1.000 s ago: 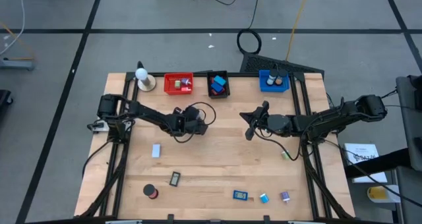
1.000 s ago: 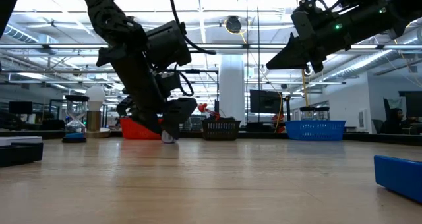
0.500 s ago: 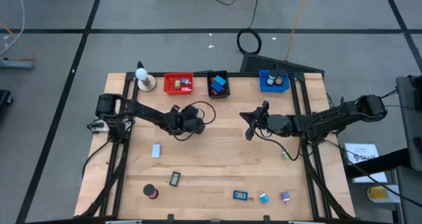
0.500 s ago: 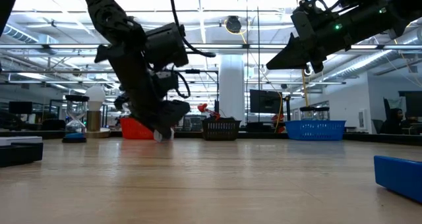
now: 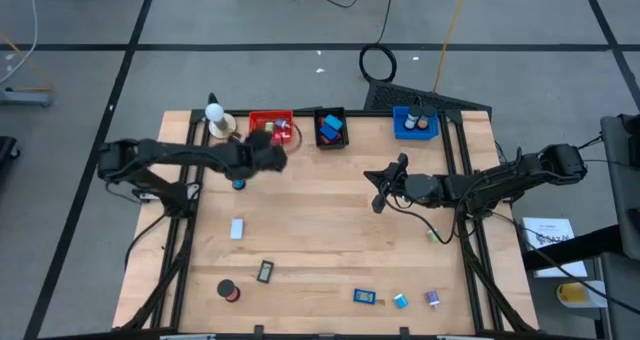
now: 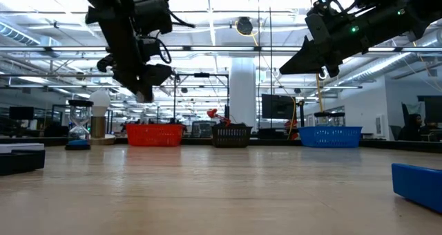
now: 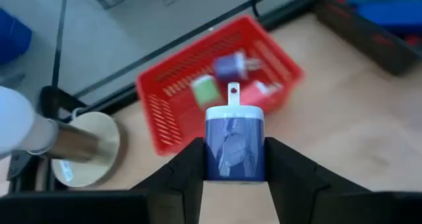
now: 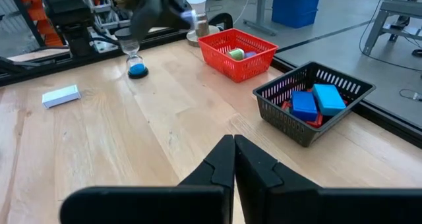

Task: Pick & Place Office items
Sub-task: Put the top purple charger adapter into the red bin

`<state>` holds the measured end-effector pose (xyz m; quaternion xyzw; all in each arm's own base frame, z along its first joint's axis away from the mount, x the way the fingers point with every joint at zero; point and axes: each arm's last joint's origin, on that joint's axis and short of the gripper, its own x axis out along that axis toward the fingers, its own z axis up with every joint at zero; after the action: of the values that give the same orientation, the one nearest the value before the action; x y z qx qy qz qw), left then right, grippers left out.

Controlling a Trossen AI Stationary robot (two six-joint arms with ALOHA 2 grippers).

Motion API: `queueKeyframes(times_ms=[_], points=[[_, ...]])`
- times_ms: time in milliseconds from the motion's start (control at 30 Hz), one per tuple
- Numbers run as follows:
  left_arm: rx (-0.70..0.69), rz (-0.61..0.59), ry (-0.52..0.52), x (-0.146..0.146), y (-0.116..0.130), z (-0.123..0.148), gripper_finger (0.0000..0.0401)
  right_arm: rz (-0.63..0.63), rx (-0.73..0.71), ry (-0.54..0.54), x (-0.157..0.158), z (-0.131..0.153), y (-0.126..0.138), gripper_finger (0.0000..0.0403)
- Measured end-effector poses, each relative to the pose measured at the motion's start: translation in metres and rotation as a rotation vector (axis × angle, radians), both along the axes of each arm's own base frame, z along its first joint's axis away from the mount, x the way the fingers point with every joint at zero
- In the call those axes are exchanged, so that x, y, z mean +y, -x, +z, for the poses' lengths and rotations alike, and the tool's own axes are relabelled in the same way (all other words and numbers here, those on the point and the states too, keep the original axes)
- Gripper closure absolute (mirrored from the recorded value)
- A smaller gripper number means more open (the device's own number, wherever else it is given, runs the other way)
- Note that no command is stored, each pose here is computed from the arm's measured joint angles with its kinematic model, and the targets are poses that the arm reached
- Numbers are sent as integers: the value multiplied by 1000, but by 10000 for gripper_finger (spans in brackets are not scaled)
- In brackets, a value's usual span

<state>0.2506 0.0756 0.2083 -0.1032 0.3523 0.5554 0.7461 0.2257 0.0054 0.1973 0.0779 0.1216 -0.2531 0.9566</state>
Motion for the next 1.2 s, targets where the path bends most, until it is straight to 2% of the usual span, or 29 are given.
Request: queueKeyframes(times_ms=[167, 467, 767, 1000, 1200], points=[[-16, 33, 76, 40, 11, 3, 264, 0, 0, 0, 0, 0, 0, 402], [-29, 60, 207, 98, 25, -18, 264, -1, 0, 2, 0, 0, 0, 402], [33, 74, 254, 111, 17, -35, 264, -1, 0, 2, 0, 0, 0, 402], [53, 132, 284, 121, 21, -49, 264, -1, 3, 3, 0, 0, 0, 402], [42, 132, 278, 122, 20, -48, 236, -1, 3, 3, 0, 0, 0, 402]])
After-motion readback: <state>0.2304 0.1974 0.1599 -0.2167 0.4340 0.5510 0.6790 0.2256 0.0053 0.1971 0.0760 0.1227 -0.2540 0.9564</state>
